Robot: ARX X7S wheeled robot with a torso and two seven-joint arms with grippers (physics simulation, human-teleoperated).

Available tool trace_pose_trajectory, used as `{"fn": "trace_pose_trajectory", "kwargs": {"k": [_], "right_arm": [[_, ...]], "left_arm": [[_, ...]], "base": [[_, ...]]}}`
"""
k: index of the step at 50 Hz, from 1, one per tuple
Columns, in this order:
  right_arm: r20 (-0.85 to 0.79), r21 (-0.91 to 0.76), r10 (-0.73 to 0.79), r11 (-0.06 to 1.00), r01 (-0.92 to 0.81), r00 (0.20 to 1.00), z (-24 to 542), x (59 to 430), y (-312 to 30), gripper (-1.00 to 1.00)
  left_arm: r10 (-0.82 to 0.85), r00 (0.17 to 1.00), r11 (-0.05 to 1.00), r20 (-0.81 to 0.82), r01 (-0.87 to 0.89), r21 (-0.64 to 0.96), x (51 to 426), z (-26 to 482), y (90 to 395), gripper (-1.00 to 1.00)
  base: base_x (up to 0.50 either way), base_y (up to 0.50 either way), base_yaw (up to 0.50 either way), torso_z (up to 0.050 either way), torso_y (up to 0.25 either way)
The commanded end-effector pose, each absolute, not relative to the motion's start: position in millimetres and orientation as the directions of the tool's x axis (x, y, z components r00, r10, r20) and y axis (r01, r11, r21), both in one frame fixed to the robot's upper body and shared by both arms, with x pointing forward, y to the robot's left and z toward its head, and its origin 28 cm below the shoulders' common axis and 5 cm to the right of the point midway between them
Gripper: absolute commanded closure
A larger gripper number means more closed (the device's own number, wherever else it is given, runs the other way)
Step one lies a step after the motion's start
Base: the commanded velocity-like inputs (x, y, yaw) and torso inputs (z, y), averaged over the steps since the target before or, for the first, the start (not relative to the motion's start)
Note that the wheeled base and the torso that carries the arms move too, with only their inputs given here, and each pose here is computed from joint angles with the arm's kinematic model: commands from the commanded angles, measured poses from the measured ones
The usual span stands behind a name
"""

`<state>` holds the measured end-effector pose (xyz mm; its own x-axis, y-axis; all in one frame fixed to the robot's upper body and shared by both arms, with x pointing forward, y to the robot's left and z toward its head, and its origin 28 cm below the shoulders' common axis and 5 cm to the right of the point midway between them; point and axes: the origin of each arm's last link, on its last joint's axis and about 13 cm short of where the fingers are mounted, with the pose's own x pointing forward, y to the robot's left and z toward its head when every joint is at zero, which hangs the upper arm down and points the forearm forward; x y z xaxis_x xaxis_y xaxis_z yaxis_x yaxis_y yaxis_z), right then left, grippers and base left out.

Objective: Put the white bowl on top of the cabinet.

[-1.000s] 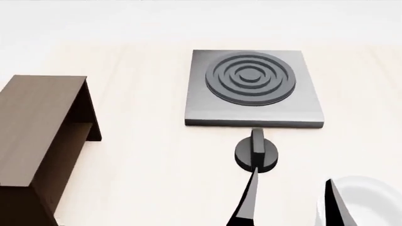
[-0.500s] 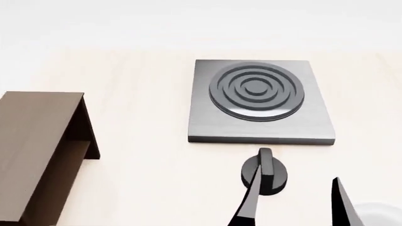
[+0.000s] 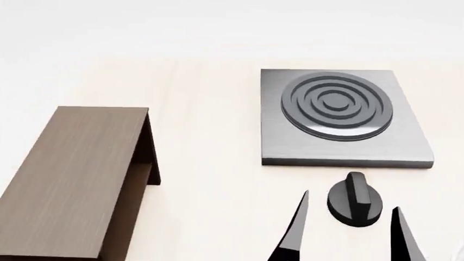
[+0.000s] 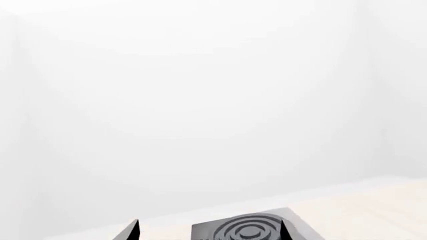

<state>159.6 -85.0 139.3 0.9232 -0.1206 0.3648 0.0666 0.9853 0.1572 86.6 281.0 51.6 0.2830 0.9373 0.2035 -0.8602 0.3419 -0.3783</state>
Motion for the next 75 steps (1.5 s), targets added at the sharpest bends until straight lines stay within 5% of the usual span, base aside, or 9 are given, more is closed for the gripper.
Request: {"fn": "trace_pose_trajectory", "kwargs": {"k": [1,43,58,75], "right_arm": [[0.363,0.166,-0.138,0.983,0.081,0.922,140.8,159.6,-85.9,-1.00],[0.373,0.171,-0.176,0.978,0.118,0.911,148.2,157.5,-87.3,-1.00],[0.359,0.311,-0.595,0.802,0.510,0.719,177.4,150.6,-107.9,-1.00],[0.157,0.311,-0.795,0.603,0.735,0.586,197.7,150.3,-129.4,-1.00]], "left_arm": [[0.938,0.283,0.341,0.200,-0.859,-0.381,86.5,51.3,280.8,-1.00],[0.938,0.285,0.342,0.198,-0.859,-0.382,87.0,50.5,280.8,-1.00],[0.938,0.289,0.343,0.193,-0.859,-0.380,88.1,49.7,280.7,-1.00],[0.938,0.287,0.342,0.194,-0.860,-0.379,87.6,50.2,281.0,-1.00]], "base": [[0.00,0.00,0.00,0.000,0.000],[0.14,0.00,0.00,0.000,0.000],[0.00,0.00,0.00,0.000,0.000],[0.00,0.00,0.00,0.000,0.000]]}}
